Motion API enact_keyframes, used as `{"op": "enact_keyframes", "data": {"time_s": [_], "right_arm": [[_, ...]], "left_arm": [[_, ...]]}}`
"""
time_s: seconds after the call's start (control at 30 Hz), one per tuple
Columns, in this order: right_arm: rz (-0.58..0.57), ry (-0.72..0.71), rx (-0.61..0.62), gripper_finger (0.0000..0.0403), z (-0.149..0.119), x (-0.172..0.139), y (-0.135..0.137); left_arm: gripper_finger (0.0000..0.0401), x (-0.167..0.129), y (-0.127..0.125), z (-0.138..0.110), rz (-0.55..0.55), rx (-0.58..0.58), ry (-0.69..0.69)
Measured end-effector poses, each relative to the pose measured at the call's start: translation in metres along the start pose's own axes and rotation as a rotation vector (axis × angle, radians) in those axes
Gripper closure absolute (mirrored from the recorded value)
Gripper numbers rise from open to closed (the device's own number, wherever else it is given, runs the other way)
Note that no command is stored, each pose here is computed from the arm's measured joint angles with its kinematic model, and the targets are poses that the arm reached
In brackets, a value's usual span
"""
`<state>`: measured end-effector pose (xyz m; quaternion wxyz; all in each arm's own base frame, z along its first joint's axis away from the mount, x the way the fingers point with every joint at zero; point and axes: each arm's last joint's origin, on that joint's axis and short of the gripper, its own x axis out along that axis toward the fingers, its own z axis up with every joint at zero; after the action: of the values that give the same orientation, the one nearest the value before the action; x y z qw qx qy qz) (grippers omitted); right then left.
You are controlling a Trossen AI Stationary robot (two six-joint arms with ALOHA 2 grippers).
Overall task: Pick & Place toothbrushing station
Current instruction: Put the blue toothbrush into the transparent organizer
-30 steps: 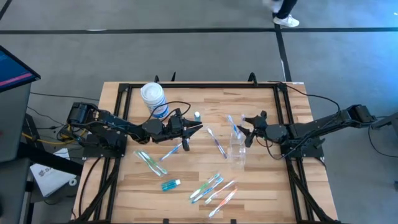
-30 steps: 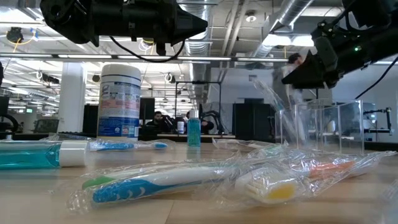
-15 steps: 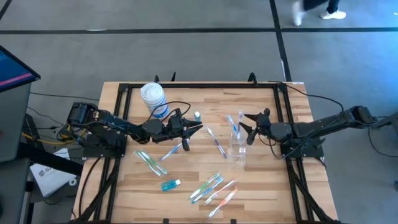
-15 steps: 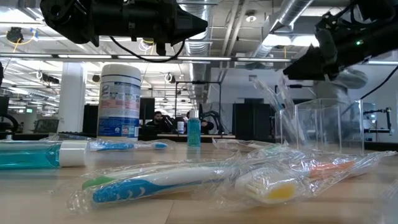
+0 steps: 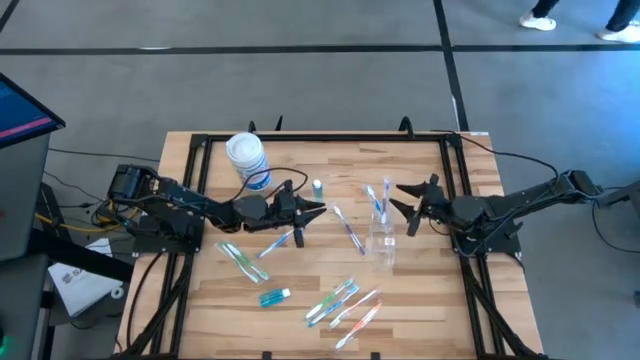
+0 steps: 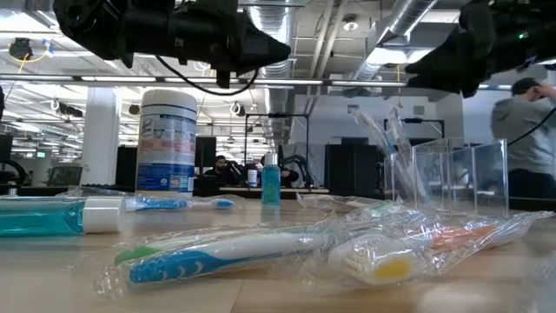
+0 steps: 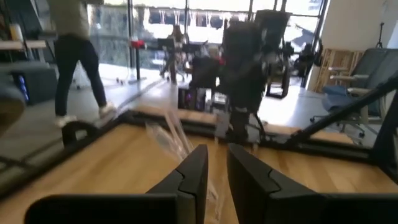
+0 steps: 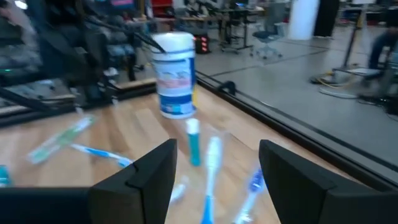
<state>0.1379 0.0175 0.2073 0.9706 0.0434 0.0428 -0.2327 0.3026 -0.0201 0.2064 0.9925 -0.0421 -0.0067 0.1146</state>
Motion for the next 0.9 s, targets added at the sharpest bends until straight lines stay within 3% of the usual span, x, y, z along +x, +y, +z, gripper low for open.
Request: {"op": "enact_keyframes", "data": {"time_s": [0.4,0.9], "right_arm": [[0.131,-0.025,0.012,0.0184,0.013,-0.01,0.017],[0.14,0.002,-0.018,0.0184,0.011,-0.007,0.024]], "left_arm": [[0.0348,-0.011,-0.016,-0.027,-0.03,-0.025,0.271],[0.0344,-0.027,-0.014,-0.056,-0.046,-0.15,0.634]]}}
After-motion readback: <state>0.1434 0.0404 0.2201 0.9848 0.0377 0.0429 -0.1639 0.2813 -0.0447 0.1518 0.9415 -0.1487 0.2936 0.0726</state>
